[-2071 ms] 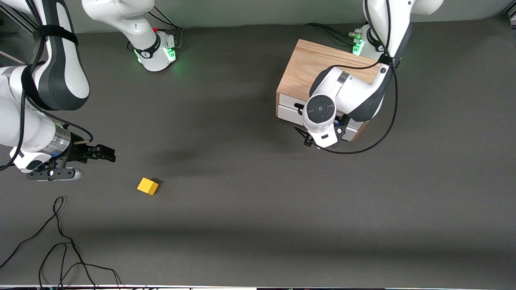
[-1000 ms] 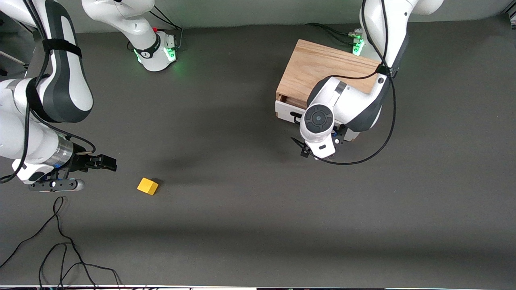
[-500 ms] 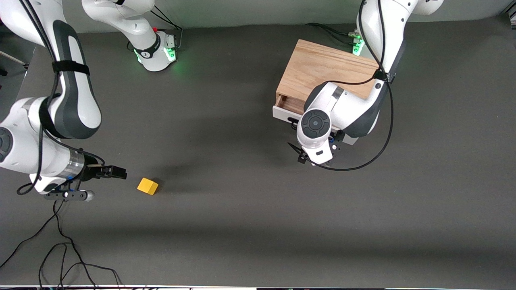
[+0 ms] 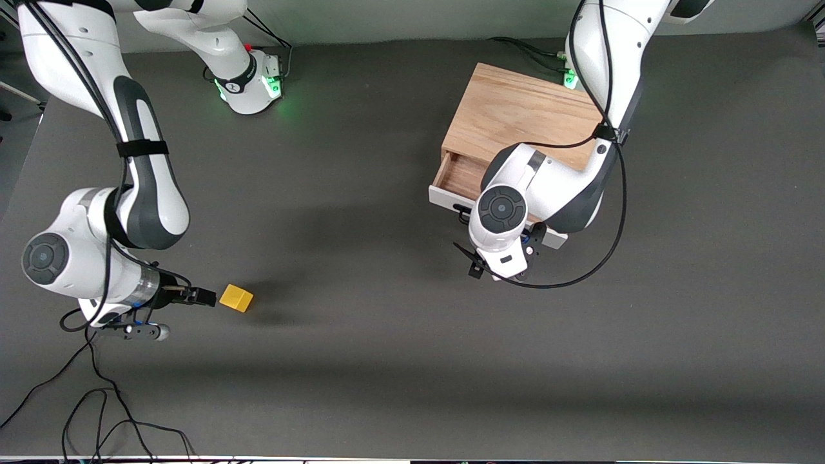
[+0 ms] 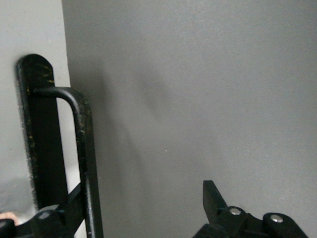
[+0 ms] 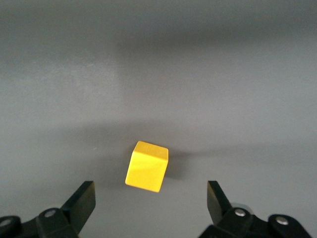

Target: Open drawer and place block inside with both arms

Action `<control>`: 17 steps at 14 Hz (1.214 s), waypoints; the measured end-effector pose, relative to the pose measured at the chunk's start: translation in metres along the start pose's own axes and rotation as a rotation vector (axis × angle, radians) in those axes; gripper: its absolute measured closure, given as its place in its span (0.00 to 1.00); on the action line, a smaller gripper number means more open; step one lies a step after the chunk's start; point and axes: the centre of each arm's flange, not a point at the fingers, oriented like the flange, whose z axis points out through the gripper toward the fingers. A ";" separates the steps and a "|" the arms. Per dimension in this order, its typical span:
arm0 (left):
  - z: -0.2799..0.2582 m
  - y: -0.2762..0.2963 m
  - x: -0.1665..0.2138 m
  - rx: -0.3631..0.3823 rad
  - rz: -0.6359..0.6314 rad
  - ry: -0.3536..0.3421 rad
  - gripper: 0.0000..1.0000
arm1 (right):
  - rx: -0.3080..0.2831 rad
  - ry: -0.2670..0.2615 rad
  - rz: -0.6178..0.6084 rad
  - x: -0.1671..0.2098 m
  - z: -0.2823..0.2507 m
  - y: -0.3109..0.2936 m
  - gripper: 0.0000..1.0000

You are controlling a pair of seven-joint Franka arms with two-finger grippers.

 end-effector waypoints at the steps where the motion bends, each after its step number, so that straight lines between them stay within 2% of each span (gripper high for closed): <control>1: 0.000 0.002 0.000 -0.004 0.000 -0.001 0.00 | 0.003 -0.001 0.009 0.000 0.007 0.000 0.00; 6: -0.001 0.010 0.000 -0.015 -0.002 -0.004 0.00 | 0.030 -0.029 0.092 -0.004 0.042 0.001 0.00; 10: -0.005 0.020 0.000 -0.079 -0.005 -0.014 0.00 | 0.023 0.011 0.123 -0.007 0.078 0.004 0.00; 13: -0.004 0.022 0.001 -0.088 -0.005 -0.016 0.00 | 0.018 0.006 0.159 -0.012 0.097 -0.005 0.00; 17: -0.014 0.032 -0.001 -0.157 -0.005 -0.027 0.00 | 0.010 0.001 0.183 -0.018 0.112 -0.019 0.00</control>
